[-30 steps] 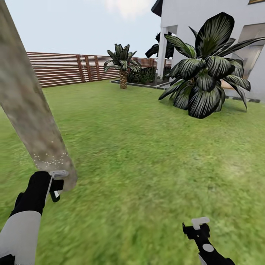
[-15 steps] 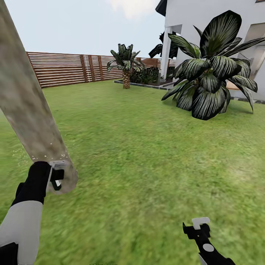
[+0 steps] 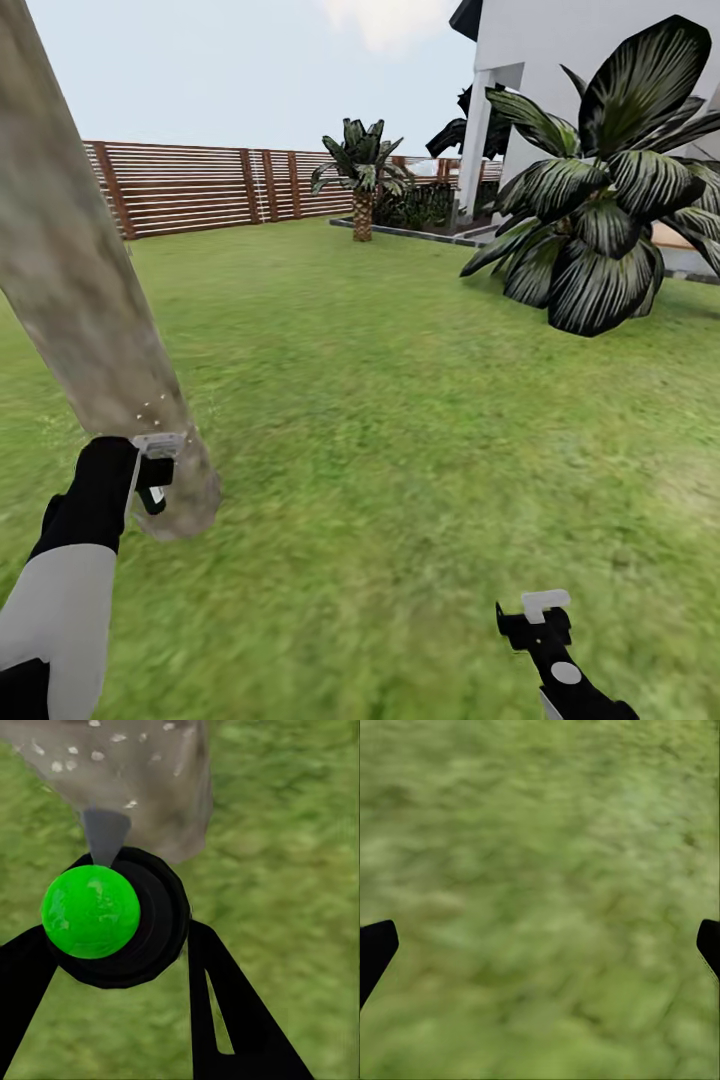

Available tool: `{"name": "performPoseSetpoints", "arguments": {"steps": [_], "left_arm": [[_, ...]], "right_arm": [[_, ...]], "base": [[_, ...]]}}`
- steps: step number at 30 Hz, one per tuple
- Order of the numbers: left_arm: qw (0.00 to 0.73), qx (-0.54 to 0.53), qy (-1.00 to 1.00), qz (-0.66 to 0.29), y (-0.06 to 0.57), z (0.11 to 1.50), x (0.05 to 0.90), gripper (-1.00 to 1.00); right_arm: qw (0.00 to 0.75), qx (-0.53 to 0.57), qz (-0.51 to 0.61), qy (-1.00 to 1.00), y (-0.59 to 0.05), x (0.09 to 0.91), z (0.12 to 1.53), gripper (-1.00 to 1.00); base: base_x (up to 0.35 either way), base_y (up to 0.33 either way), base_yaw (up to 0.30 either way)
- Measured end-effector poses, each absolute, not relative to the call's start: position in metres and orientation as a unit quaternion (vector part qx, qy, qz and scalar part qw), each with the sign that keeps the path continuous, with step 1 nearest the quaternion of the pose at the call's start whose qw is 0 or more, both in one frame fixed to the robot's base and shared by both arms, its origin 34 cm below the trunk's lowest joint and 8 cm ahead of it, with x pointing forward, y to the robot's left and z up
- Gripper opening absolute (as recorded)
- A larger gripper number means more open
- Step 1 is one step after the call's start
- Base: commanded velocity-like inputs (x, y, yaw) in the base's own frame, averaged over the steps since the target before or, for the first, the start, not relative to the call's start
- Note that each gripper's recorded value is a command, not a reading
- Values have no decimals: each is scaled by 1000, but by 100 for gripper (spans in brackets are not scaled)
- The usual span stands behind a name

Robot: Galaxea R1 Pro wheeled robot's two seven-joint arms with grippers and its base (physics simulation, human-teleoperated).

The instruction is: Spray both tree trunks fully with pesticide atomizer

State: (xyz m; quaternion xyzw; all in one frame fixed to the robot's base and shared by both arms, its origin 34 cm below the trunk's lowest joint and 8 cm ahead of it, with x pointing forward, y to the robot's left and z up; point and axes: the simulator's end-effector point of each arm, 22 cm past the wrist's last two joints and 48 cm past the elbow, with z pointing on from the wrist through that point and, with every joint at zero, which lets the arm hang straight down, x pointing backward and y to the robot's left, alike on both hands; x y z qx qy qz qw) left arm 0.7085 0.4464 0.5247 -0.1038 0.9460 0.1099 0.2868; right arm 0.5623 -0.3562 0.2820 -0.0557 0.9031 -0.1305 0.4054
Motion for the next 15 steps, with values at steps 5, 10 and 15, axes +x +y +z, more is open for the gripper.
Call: {"name": "performPoseSetpoints", "arguments": {"steps": [5, 10, 15], "left_arm": [[286, -103, 946, 111, 447, 524, 708, -100], [284, -103, 947, 112, 447, 522, 706, -100], [280, -103, 948, 113, 449, 518, 703, -100]], "right_arm": [[405, -56, -131, 903, -356, 562, 282, 100], [405, -56, -131, 903, -356, 563, 282, 100], [405, -56, -130, 903, -356, 562, 282, 100]], "base": [[148, -213, 0], [7, -271, 0], [-65, -269, 45]]}}
